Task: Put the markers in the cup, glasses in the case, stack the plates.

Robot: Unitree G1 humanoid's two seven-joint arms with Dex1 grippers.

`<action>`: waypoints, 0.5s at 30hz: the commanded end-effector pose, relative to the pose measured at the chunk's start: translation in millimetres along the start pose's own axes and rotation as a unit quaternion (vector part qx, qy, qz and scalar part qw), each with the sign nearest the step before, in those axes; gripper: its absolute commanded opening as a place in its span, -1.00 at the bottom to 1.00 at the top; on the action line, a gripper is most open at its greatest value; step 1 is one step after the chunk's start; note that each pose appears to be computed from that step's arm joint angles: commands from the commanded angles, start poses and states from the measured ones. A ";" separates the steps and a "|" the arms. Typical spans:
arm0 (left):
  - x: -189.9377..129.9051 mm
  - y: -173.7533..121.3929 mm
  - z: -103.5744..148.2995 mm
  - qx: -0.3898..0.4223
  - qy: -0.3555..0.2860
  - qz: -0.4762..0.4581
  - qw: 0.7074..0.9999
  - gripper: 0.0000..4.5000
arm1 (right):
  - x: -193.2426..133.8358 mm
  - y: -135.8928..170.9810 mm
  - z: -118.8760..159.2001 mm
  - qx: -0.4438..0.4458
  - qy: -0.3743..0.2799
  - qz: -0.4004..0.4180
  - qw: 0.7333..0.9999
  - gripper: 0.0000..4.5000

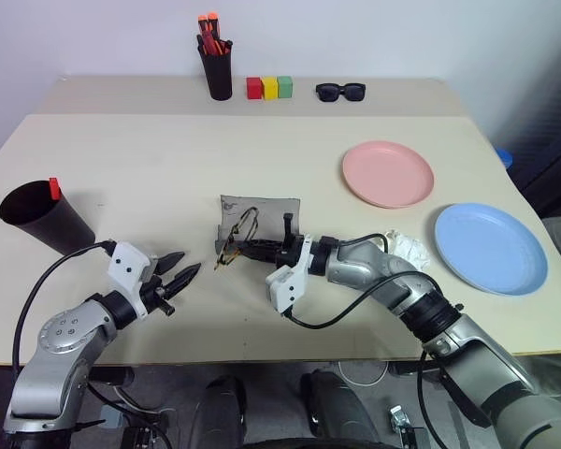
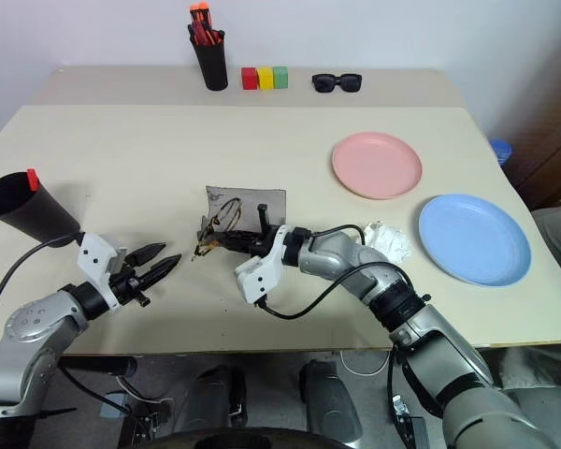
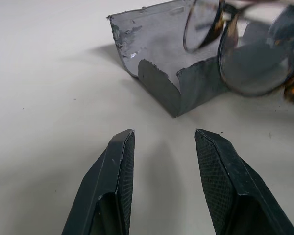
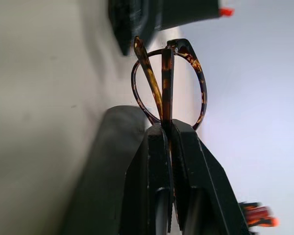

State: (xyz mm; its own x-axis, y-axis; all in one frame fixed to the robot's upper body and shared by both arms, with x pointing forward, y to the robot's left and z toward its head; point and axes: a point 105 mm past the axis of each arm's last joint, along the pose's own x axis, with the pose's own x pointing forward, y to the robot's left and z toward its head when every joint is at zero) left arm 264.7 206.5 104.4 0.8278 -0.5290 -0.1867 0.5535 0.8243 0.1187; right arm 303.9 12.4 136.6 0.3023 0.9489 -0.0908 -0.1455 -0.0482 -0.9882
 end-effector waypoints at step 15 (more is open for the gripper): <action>1.1 1.1 12.7 0.012 -0.026 0.001 1.000 -0.13 | -10.3 -21.2 -38.9 -0.064 -0.044 0.055 0.995 -0.97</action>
State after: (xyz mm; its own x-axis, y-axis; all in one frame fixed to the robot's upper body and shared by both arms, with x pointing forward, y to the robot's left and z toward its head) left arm 268.9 205.1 109.3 0.8294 -0.5328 -0.1681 0.5542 0.8227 0.1268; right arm 341.2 -10.0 144.7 0.2375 0.9486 -0.2092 -0.0834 -0.1946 -0.9773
